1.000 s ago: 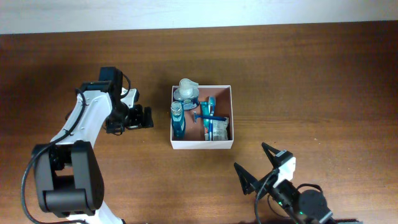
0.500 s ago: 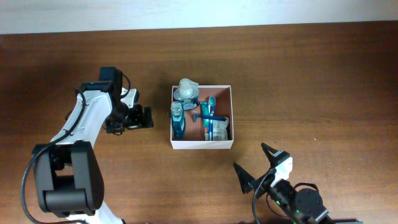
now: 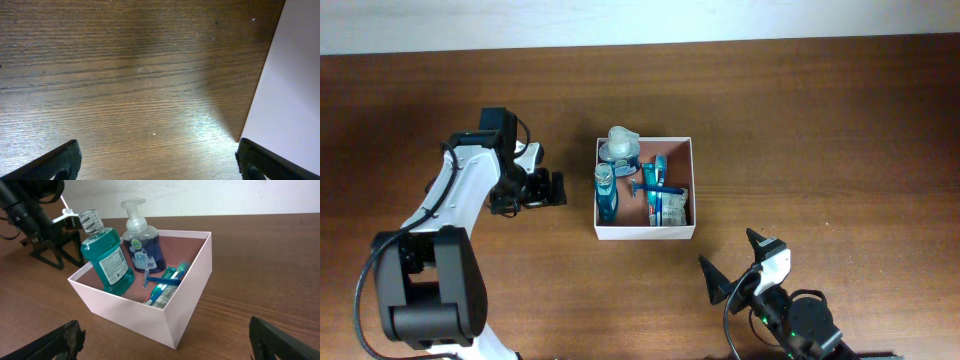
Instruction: Pack container
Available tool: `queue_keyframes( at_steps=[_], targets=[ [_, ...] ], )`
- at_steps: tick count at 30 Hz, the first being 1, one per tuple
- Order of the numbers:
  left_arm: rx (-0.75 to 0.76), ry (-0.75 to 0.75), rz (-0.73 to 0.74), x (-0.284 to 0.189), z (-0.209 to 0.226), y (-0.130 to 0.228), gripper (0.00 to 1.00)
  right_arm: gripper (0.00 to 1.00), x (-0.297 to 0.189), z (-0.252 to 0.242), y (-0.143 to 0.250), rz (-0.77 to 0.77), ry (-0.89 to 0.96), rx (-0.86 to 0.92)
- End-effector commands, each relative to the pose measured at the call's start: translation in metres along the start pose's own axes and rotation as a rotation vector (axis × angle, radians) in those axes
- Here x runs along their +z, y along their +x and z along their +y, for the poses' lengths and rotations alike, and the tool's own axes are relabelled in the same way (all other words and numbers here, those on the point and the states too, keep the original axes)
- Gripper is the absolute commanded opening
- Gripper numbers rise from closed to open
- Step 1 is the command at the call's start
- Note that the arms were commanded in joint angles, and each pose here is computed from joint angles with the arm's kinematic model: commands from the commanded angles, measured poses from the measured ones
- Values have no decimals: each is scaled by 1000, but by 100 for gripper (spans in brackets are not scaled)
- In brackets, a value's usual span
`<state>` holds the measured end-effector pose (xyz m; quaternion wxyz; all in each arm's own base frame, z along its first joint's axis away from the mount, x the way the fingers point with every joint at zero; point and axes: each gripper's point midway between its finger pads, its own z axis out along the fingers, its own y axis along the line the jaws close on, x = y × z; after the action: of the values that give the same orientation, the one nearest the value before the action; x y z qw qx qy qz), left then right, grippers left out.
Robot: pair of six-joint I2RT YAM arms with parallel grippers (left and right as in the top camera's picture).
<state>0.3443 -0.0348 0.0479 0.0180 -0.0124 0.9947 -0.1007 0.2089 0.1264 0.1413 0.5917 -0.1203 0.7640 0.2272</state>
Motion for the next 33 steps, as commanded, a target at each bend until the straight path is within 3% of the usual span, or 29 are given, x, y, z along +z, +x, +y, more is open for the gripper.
queue_keyframes(
  at_steps=[1, 18, 23, 33],
  targets=[
    [-7, -1, -1, -1, 1, 1, 99, 98, 1, -4, 4, 4, 22, -12],
    [-7, 0, -2, -1, 1, 1, 100, 98, 1, -4, 4, 5, 22, -12],
    [-7, -1, -1, -1, 1, 1, 99, 98, -3, -4, -9, -57, 18, -5],
    [-7, -1, -1, -1, 1, 1, 99, 98, -11, -57, -24, -122, 233, 33]
  ],
)
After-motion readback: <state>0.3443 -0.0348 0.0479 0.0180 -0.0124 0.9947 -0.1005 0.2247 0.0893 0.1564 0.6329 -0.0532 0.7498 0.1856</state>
